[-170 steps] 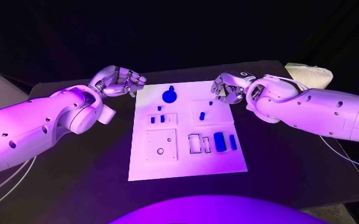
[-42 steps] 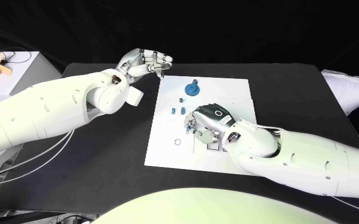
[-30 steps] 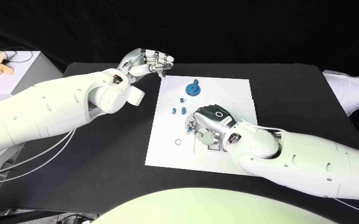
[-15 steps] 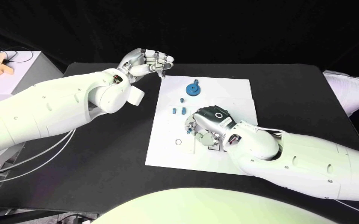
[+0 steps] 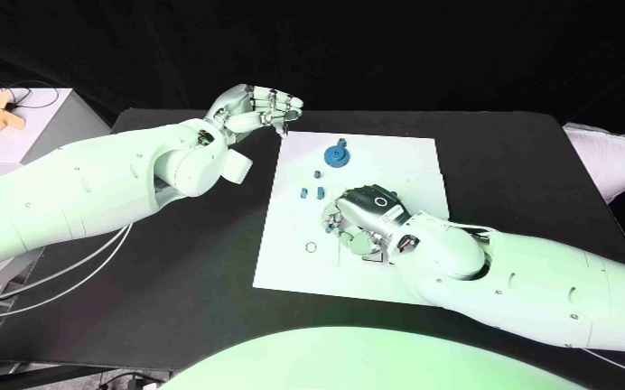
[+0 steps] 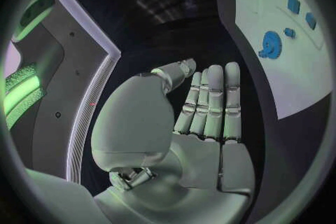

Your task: Assemble the parts on the task board

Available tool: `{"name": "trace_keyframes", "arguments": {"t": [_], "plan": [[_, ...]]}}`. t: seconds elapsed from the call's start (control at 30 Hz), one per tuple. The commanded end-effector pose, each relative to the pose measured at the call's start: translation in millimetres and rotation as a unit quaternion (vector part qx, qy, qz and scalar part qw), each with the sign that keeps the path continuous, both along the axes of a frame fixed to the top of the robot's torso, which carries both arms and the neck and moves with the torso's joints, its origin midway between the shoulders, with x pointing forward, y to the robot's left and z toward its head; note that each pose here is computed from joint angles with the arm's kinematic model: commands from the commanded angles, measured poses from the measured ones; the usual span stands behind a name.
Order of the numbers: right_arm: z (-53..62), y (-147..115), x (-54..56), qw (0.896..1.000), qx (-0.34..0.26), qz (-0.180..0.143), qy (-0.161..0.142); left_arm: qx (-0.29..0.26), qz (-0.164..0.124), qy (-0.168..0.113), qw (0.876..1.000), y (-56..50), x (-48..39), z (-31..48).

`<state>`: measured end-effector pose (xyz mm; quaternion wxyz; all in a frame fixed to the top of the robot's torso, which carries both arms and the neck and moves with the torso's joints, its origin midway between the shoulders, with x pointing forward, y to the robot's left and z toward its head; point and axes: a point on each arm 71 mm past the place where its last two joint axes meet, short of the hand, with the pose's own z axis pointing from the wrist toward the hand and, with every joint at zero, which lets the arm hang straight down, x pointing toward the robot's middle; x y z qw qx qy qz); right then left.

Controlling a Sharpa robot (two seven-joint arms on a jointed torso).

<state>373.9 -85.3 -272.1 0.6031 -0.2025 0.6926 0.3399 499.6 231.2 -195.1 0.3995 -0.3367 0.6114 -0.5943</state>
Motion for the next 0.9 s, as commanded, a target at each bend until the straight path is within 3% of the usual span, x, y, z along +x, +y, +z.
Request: {"name": "trace_keyframes", "arguments": {"t": [0.03, 0.9], "plan": [[-2.6, 1.0, -0.7, 1.0, -0.017, 0.005, 0.001, -0.006, -0.006, 0.001, 1.0, -2.2, -0.2, 0.6], [-11.2, 5.5, 0.9, 0.999, -0.022, 0.017, 0.02, -0.005, -0.007, 0.003, 1.0, -2.6, -0.1, 0.2]]}}
